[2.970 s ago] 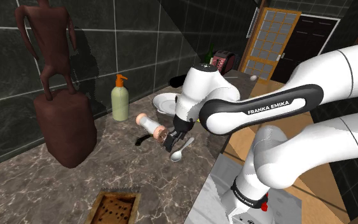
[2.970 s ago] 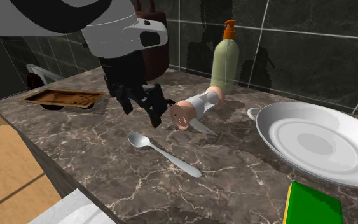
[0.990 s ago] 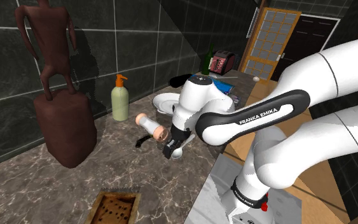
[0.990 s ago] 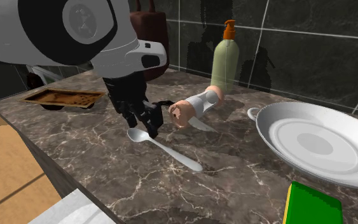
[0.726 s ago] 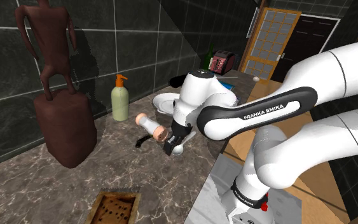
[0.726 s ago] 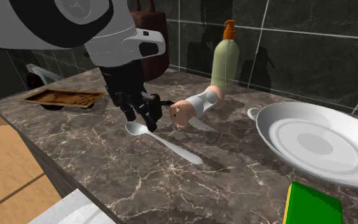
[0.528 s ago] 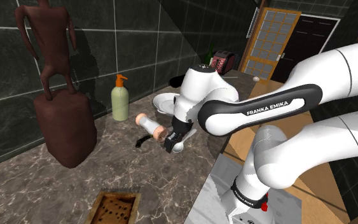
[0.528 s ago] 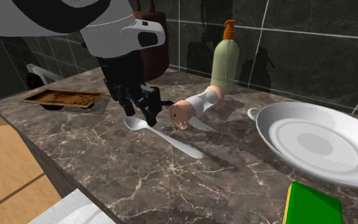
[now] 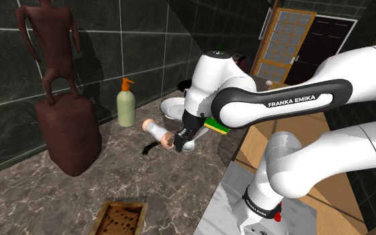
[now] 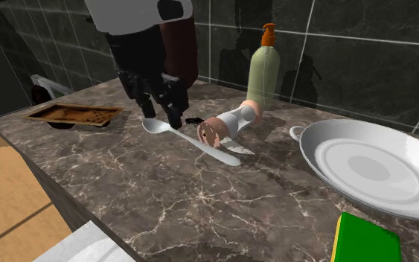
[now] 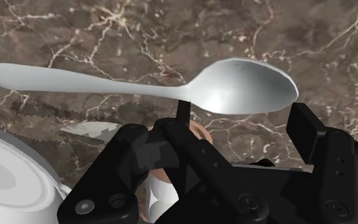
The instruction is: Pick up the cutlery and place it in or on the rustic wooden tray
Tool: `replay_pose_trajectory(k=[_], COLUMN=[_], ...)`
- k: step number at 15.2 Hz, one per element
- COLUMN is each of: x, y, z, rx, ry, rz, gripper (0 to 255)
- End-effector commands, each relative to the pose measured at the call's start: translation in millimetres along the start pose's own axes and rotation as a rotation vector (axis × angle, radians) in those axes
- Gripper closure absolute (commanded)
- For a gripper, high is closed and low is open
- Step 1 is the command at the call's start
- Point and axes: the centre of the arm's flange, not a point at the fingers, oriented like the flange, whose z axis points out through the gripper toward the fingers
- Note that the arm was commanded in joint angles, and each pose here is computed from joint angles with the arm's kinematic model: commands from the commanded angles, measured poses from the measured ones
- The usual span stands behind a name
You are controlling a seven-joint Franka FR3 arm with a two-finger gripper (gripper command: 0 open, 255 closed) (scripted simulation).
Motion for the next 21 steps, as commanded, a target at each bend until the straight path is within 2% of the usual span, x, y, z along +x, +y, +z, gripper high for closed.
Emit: replay_pose_trajectory(k=[1, 5, 21], x=[1, 4, -2], y=[0, 1, -210], z=[-11, -28, -41], rx=[0.000, 0.000, 0.000], ry=[0.000, 0.000, 0.000], rz=[0.000, 0.000, 0.000], gripper=[255, 255, 255])
